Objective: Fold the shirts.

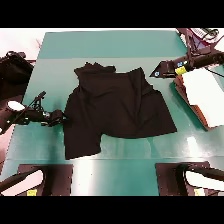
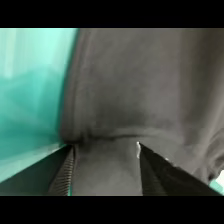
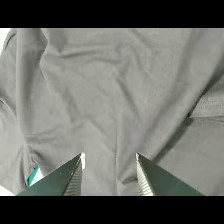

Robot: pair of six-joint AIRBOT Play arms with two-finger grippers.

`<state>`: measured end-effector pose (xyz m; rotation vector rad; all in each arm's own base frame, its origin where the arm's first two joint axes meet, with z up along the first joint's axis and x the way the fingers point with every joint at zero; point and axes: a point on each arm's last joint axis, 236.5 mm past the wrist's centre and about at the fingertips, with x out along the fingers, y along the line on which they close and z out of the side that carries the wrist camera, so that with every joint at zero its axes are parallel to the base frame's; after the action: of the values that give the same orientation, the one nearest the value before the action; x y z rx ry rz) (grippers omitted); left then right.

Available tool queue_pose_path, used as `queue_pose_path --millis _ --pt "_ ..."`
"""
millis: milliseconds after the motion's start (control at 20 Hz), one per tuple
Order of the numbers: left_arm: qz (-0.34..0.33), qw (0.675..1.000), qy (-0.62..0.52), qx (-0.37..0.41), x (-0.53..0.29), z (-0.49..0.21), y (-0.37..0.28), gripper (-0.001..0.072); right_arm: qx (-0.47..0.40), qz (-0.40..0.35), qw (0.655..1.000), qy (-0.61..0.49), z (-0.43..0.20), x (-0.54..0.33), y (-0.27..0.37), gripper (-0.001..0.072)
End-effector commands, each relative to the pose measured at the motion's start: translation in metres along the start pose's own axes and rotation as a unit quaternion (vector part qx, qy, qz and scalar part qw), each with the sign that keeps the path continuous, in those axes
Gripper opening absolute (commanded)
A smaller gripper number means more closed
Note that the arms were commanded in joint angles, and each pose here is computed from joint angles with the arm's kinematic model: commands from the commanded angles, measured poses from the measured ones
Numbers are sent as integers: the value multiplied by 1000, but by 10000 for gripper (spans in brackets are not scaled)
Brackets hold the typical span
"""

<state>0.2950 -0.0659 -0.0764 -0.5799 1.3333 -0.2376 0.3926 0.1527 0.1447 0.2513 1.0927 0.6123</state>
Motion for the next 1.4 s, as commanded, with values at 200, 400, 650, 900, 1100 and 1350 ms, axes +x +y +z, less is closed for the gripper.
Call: queue_pose_path --millis 200,400,650,900,1100,1350 --pt "-14 1000 -9 21 -11 18 -23 26 69 -54 994 63 -52 -18 -65 384" --pt "-23 998 -11 50 -31 32 -40 26 219 -96 965 108 -158 -17 -140 395" --pt "-21 998 -17 53 -33 36 -41 26 408 -85 902 111 -273 0 -174 521" --pt "-21 998 -17 53 -33 36 -41 26 472 -18 880 49 -271 43 -163 484" --pt "-23 998 -13 53 -33 34 -42 26 451 -19 892 34 -250 72 -162 235" --pt "-26 990 -102 98 -91 57 -77 26 328 -38 943 -32 -191 47 -141 20"
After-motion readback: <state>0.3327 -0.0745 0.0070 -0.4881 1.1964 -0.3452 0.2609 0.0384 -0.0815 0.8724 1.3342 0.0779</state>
